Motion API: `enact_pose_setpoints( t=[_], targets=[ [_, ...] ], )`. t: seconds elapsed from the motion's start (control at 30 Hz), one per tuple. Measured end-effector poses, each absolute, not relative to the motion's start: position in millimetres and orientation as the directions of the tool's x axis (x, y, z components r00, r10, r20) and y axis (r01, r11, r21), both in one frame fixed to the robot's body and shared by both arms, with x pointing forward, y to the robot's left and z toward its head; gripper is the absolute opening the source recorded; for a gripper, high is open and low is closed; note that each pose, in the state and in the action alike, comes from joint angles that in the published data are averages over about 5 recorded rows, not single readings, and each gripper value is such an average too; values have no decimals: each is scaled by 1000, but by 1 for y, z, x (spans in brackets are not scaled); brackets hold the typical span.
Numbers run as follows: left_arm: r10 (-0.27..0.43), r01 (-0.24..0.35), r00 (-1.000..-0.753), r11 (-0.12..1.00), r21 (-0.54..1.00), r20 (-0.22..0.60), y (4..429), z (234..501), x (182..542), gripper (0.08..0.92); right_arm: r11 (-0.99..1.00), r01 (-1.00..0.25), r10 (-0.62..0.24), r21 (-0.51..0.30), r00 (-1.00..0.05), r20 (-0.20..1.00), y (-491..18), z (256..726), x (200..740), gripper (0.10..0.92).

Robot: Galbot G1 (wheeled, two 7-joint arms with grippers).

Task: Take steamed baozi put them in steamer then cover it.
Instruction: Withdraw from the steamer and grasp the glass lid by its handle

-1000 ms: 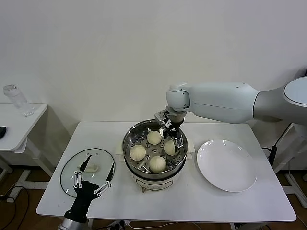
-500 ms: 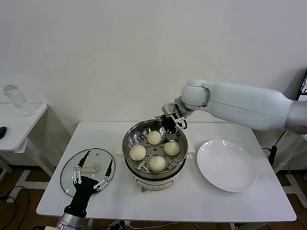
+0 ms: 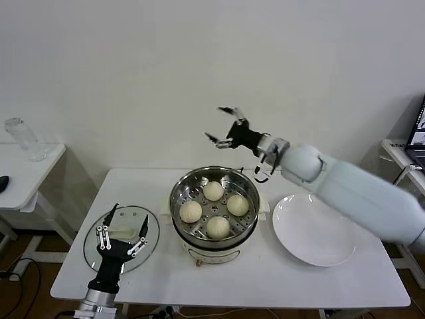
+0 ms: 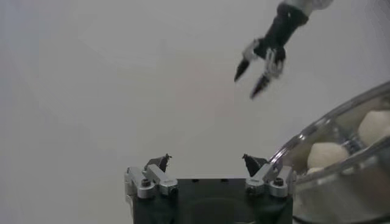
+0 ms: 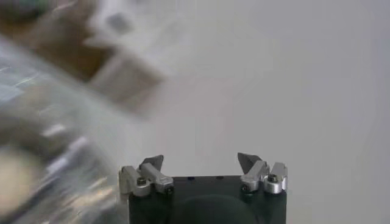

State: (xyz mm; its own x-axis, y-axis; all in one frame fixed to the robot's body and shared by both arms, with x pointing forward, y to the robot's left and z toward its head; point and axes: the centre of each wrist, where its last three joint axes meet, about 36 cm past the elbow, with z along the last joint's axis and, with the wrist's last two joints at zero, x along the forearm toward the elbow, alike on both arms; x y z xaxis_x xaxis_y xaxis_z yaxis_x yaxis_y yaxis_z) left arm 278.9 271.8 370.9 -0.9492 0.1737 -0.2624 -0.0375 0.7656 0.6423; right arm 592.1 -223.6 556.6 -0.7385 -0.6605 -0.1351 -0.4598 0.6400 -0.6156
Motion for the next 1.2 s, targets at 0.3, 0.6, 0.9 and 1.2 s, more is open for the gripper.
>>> enact_pose_setpoints(
  t=[0.3,0.6,0.9,1.2],
  targets=[
    [159,-95,-953,646,757,-256,289,361,287,823,898,-247,-376,-364,-860,-345,-259,473,548,823],
    [150,-97,-972,440,893,-179,321,339,285,823,981,-44,-111,-190,-926,-360,-294,396,486,823],
    [93,-41,-993,261,965,-68,342,309,283,823,991,79,43,-108,-953,-299,-309,341,424,823],
    [69,20,-998,163,986,9,355,278,287,823,988,127,101,-84,-961,-256,-308,320,389,823]
  ],
)
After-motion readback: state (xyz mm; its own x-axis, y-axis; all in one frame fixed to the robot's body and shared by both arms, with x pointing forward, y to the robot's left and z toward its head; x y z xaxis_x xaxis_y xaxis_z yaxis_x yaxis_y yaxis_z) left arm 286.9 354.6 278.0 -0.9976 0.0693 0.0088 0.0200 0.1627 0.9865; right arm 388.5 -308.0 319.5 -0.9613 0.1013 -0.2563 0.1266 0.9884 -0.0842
